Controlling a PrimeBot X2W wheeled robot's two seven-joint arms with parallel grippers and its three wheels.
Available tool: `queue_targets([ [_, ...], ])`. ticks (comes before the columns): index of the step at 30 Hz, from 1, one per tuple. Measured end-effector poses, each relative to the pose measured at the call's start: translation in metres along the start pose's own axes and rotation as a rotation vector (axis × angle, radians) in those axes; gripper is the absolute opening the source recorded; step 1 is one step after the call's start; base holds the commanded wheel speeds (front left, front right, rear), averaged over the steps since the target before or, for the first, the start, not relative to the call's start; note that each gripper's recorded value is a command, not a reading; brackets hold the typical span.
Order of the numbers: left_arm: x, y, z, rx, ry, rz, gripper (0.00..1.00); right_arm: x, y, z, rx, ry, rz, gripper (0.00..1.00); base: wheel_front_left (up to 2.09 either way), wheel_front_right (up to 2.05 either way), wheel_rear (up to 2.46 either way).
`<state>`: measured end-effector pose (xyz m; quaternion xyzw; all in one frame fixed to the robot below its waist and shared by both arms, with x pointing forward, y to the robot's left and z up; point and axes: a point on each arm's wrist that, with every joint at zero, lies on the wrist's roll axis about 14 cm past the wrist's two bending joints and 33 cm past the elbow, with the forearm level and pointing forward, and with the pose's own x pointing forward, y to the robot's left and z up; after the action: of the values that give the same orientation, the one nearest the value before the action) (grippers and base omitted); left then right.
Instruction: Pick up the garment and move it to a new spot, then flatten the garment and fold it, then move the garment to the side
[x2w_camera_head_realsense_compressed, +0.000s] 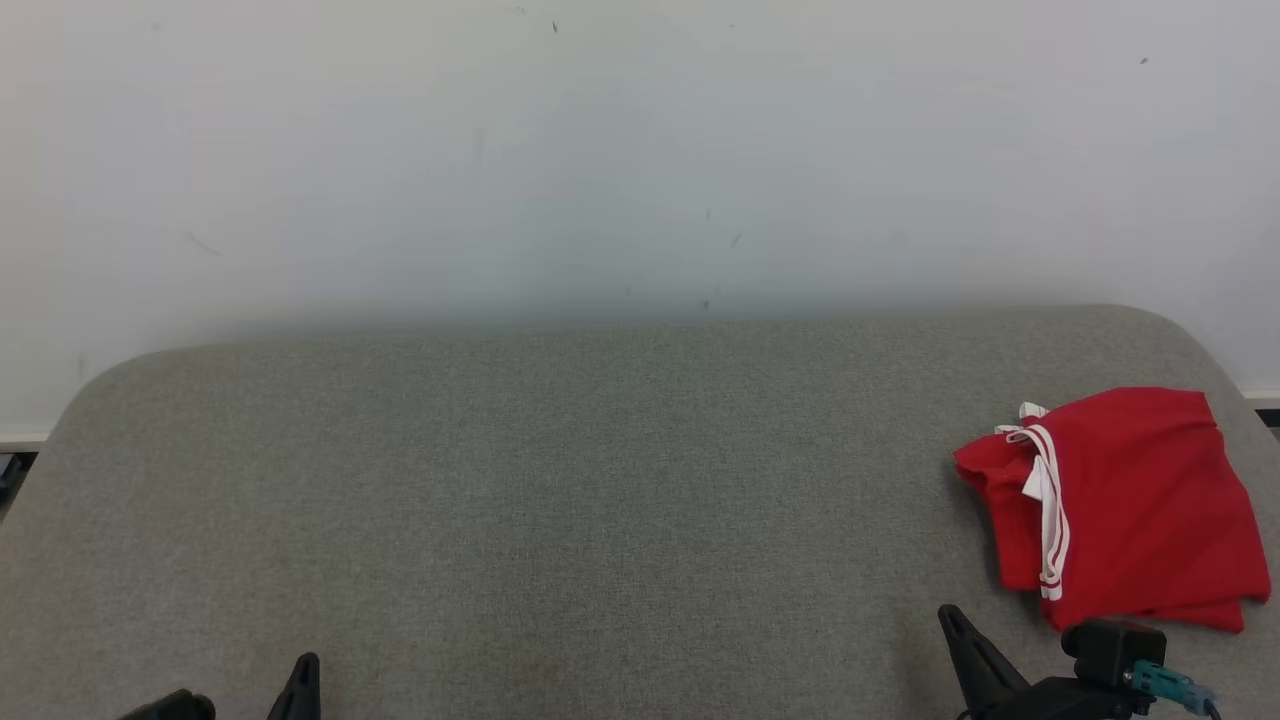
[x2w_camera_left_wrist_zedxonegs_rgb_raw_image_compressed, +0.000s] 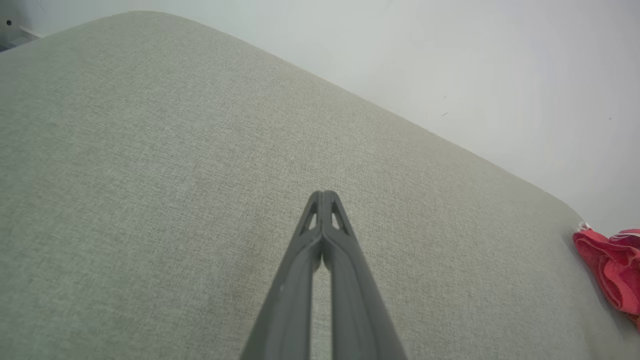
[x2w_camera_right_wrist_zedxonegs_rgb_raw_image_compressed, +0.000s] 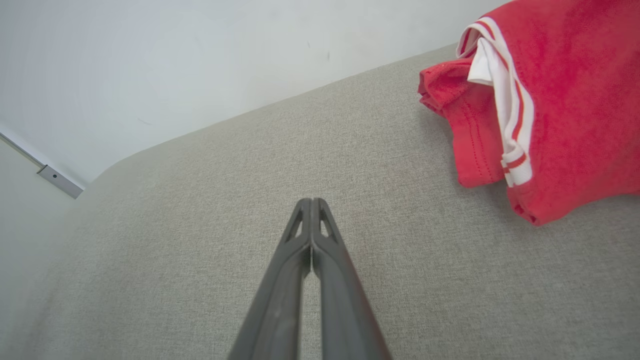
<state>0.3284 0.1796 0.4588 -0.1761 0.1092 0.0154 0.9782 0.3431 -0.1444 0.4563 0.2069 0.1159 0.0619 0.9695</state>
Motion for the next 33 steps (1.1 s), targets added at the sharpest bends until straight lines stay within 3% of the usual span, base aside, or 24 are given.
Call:
queue_targets([
  [33, 0.019, 0.001, 0.005, -0.488, 0.032, -0.016, 0.00, 0.008, -0.020, 0.017, 0.474, -0.064, -0.042, 0.00, 0.00, 0.00, 0.00],
])
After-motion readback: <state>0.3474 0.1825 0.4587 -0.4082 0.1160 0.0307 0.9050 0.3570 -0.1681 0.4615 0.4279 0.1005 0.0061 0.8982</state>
